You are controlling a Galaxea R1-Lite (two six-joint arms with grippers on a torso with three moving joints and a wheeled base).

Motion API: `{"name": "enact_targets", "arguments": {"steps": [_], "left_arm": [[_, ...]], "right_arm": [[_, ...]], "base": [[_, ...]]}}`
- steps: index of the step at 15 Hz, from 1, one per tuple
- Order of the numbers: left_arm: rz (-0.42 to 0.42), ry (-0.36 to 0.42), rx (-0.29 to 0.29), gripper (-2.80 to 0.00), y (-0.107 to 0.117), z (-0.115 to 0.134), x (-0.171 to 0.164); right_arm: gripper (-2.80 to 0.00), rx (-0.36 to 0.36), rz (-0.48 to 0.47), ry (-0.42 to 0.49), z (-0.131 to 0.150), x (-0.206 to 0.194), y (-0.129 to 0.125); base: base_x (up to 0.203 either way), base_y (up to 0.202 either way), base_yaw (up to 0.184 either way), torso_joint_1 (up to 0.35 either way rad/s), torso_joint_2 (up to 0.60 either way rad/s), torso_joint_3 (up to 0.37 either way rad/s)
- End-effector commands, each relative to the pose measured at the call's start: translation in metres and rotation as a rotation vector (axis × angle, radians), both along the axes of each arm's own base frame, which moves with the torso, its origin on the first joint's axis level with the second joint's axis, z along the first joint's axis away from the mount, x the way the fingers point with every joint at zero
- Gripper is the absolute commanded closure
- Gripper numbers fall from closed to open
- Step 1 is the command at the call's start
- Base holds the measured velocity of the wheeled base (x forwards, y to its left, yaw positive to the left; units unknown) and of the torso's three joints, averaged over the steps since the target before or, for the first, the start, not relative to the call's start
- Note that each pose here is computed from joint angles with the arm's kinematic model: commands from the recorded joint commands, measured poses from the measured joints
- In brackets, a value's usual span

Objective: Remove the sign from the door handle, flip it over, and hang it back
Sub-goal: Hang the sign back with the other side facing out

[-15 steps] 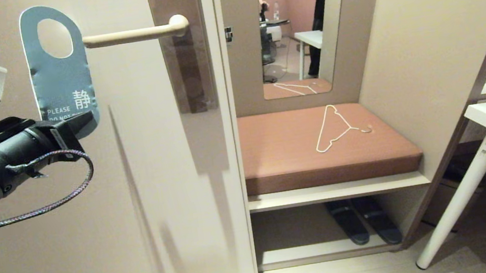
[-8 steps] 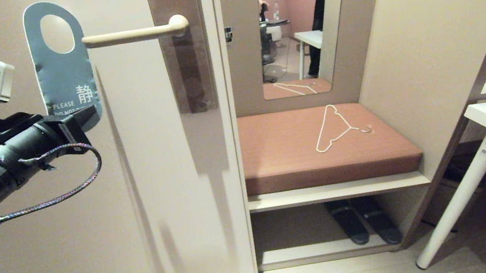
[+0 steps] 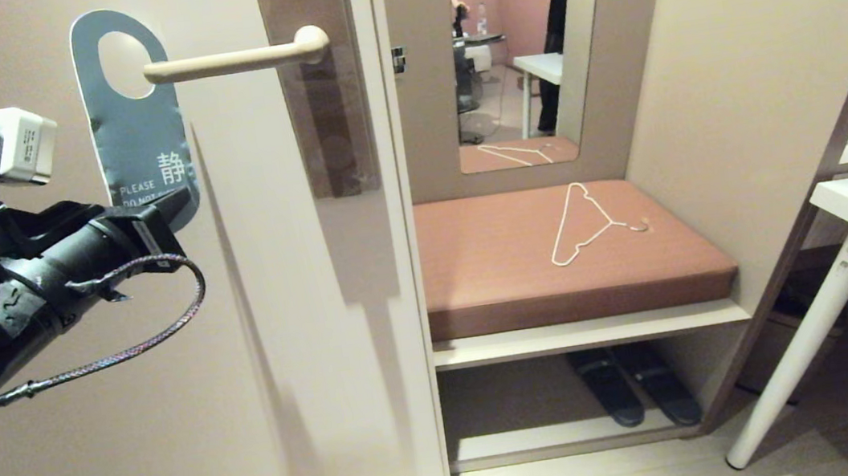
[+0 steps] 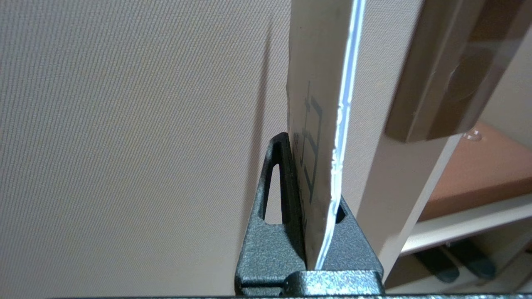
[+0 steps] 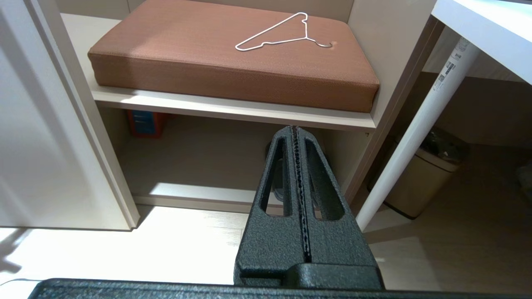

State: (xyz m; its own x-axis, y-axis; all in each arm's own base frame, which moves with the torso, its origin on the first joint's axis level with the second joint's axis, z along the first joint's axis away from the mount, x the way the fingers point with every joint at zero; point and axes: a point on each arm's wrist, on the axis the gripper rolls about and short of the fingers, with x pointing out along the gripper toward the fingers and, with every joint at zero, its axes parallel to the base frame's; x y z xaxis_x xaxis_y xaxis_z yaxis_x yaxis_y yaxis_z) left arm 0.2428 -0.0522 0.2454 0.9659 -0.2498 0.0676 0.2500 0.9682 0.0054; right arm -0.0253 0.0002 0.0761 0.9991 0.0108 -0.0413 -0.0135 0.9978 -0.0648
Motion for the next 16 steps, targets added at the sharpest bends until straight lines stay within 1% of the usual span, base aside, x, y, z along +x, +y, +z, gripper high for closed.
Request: {"name": "enact_targets", "arguments": {"steps": [1, 3, 7, 11, 13, 16], "left_arm": [[-0.01, -0.011, -0.001, 0.0, -0.003, -0.002, -0.002], [-0.018, -0.015, 0.002, 0.0, -0.005, -0.003, -0.003], [-0.006, -0.016, 0.008, 0.0, -0.014, -0.003, -0.005], [-0.02, -0.015, 0.01, 0.0, -0.018, -0.004, -0.006], [-0.025, -0.02, 0.024, 0.0, -0.019, -0.004, -0.007], [-0.042, -0.022, 0.026, 0.0, -0.023, -0.003, -0.009]], "right_arm": [[0.0, -0.001, 0.0, 0.002, 0.0, 0.0, 0.0], [0.0, -0.001, 0.0, 0.002, 0.0, 0.0, 0.0], [0.0, -0.001, 0.001, 0.002, 0.0, 0.0, 0.0], [0.0, -0.001, 0.0, 0.002, 0.0, 0.0, 0.0], [0.0, -0.001, 0.001, 0.002, 0.0, 0.0, 0.0], [0.0, -0.001, 0.0, 0.002, 0.0, 0.0, 0.0]], "base": [[0.0, 0.0, 0.0, 0.0, 0.0, 0.0], [0.0, 0.0, 0.0, 0.0, 0.0, 0.0], [0.0, 0.0, 0.0, 0.0, 0.0, 0.0], [0.0, 0.0, 0.0, 0.0, 0.0, 0.0], [0.0, 0.0, 0.0, 0.0, 0.0, 0.0], [0.0, 0.0, 0.0, 0.0, 0.0, 0.0]]}}
